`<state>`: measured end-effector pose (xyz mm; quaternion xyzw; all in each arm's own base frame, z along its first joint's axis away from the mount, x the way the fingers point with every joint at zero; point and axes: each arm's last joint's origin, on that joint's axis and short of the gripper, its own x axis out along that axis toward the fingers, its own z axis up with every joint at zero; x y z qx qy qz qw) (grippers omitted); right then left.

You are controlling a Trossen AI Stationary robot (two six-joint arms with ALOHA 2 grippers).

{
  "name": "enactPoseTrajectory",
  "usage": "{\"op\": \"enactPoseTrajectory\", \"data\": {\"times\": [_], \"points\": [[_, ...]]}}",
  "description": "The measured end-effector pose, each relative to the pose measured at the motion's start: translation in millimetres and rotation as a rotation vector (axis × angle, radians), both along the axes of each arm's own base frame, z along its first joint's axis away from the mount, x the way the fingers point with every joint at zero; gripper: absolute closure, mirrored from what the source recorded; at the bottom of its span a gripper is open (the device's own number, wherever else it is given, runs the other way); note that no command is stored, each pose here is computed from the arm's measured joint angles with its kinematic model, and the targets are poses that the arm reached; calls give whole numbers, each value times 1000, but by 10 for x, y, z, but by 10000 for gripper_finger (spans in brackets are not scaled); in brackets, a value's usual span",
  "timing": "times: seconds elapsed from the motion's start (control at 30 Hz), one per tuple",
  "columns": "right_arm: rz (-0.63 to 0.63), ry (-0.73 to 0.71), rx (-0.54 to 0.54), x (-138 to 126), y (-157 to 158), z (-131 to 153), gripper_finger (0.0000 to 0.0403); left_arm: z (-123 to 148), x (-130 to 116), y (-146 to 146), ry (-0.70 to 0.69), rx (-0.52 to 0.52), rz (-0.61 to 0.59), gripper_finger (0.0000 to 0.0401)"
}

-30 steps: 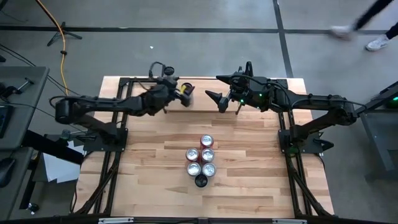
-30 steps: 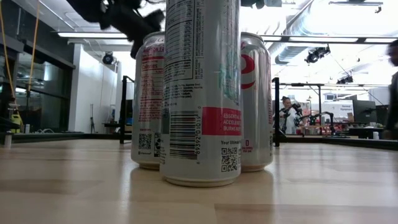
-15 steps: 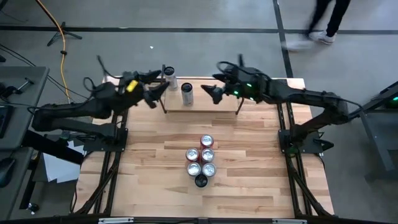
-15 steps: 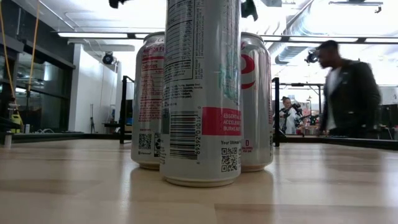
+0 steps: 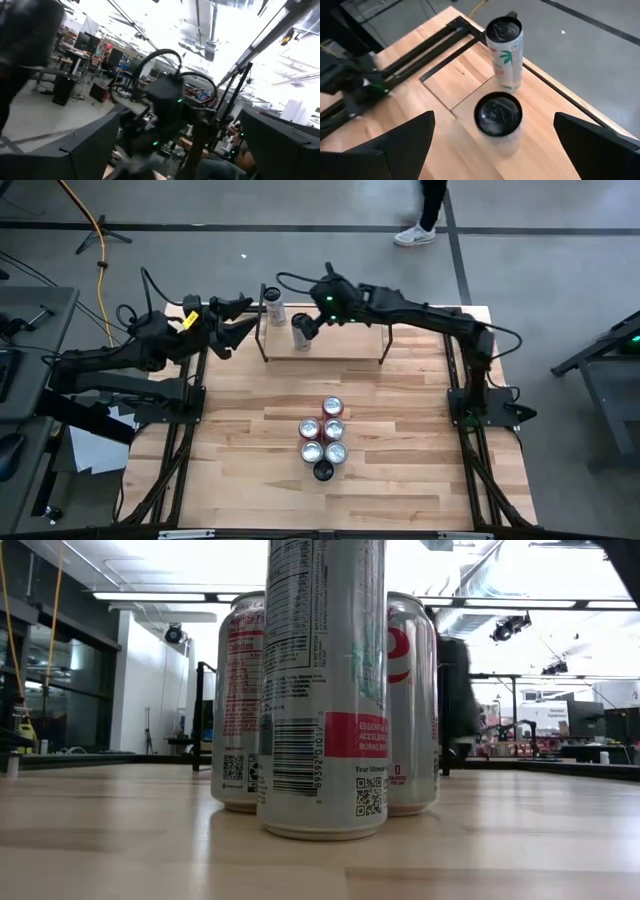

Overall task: Place canned beverage on shelf
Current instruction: Put the top white soda can aligned with the other white soda can on the shelf

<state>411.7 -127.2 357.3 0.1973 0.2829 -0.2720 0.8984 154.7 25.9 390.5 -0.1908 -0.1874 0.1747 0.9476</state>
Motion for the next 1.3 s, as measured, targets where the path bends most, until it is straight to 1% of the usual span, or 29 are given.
{"op": "enactPoseTrajectory", "data": {"times": [0.13,0.27,0.37,0.57,0.67,0.77,0.87,1.03,1.3], "points": [[-44,38,-25,144,-55,-118,7,-9,16,-4,9,5,-20,29],[-81,63,-22,214,-85,-237,7,-6,13,-4,5,5,-20,29],[-114,81,-13,255,-76,-325,7,-6,13,-4,5,5,-20,29],[-136,130,-45,368,3,-509,7,-6,13,-4,5,5,-20,29],[-156,135,-64,404,48,-549,7,-7,13,-4,6,5,-20,29],[-194,149,-107,426,89,-577,7,-6,13,-4,6,6,-20,29],[-241,130,-123,442,124,-575,7,-6,13,-4,5,5,-20,29],[-281,106,-111,492,162,-635,7,-6,13,-4,5,5,-20,29],[-281,126,-103,577,150,-811,7,-9,14,-3,5,-3,-22,29]]}}
